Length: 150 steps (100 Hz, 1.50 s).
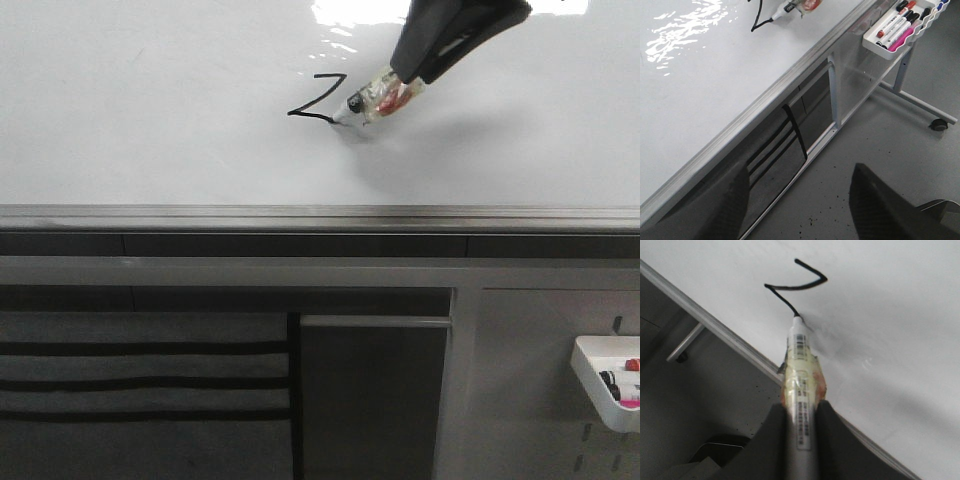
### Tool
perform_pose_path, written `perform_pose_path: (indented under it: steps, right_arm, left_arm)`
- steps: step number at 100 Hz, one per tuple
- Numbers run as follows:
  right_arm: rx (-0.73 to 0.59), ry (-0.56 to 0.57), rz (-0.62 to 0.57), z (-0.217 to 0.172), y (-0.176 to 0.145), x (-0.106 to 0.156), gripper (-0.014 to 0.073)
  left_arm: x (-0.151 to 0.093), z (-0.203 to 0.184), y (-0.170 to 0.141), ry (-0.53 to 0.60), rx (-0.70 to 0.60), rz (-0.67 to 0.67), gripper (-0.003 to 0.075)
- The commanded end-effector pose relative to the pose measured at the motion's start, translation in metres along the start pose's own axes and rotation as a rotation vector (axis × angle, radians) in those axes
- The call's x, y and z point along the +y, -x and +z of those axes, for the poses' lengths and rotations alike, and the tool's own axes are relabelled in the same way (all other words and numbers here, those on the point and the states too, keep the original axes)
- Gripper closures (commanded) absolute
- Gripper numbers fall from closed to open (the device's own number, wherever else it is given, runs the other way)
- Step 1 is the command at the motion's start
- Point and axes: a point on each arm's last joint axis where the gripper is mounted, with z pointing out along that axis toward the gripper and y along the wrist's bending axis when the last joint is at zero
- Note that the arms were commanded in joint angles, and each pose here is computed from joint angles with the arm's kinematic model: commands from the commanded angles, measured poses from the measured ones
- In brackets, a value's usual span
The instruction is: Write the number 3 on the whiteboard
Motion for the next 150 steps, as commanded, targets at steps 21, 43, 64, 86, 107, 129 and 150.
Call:
perform_pose_path:
  steps: [21,43,64,86,107,129,150]
  right_arm:
    - [-0.179,-0.042,-0.052,0.024,0.017,0.017,0.0601]
    - [-0.156,0.021,-0.122,-0.006,0.026,0.038,0.0601]
    - [-0.194,0.082,-0.319,-0.067,-0.012,0.075,0.0601]
    - [-0.218,0.104,-0.447,-0.096,-0.062,0.089,0.0601]
    - [-0.214,0.064,-0.603,-0.105,-0.072,0.087,0.0601]
    - [-0.203,0.066,-0.657,-0.099,-0.071,0.087,0.0601]
    - [-0.259,0.097,-0.767,-0.097,-0.068,0.104,0.0601]
  left_arm:
    - [0.003,-0.007,0.012,0.031,-0.091,-0.023,0.0312]
    - [0.003,-0.007,0.012,0.031,-0.091,-0.023,0.0312]
    - [0.003,-0.007,0.012,0.031,-0.091,-0.023,0.0312]
    - [0.003,-0.007,0.012,0.031,-0.091,-0.023,0.0312]
    - [0.002,-0.007,0.013,0.022,-0.097,-0.034,0.0312]
    - [-0.002,0.001,0.017,-0.056,-0.117,-0.056,0.0312]
    - [-0.011,0.032,0.023,-0.190,-0.086,0.186,0.0312]
